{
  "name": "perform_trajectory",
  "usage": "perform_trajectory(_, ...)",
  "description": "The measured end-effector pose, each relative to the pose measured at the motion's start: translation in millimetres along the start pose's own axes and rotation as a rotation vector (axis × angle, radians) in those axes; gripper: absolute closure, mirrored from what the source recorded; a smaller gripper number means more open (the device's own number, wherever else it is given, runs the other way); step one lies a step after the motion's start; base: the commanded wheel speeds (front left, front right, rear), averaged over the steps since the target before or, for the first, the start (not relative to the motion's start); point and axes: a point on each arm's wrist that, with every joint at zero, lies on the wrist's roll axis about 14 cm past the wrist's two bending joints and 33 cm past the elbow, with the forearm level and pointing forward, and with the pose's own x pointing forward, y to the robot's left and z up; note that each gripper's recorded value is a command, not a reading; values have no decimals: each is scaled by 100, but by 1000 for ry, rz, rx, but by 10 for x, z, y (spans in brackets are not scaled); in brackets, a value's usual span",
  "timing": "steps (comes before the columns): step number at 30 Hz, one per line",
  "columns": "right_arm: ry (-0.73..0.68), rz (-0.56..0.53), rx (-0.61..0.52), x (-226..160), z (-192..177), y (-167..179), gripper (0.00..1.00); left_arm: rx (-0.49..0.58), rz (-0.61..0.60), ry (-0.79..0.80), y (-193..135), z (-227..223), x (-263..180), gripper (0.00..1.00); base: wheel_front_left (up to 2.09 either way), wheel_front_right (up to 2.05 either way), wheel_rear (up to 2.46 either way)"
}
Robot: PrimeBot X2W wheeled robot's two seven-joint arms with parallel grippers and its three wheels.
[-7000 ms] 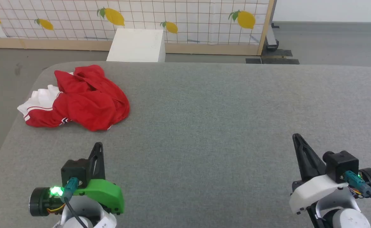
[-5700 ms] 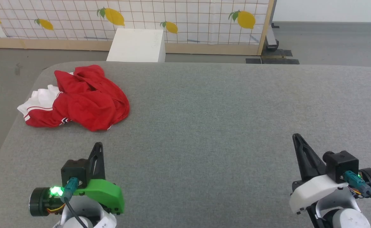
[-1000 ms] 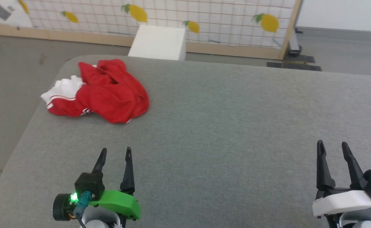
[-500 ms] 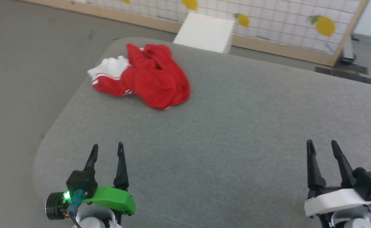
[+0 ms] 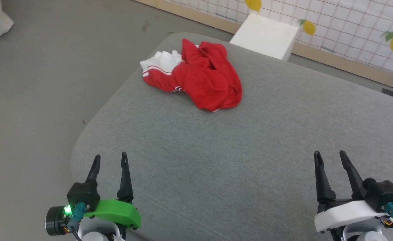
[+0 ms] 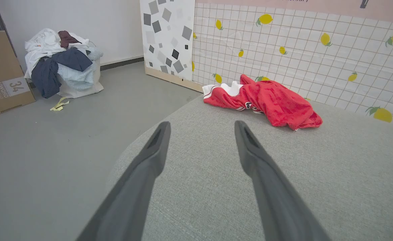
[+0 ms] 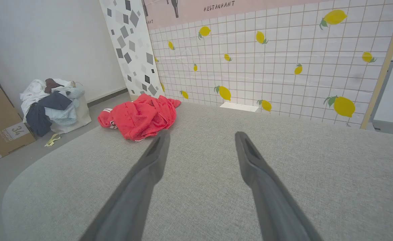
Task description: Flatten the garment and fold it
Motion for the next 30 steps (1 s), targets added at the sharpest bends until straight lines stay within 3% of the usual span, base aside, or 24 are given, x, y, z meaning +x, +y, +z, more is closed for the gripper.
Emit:
perform_trajectory(21,18,26,8,46,-72,79,0,-19,28,1,82,6,-31,0,0,0,0)
perform_trajectory(30,30,26,1,84,-150,43,0,-69,-42,-73,-95,271,477,0,0,0,0)
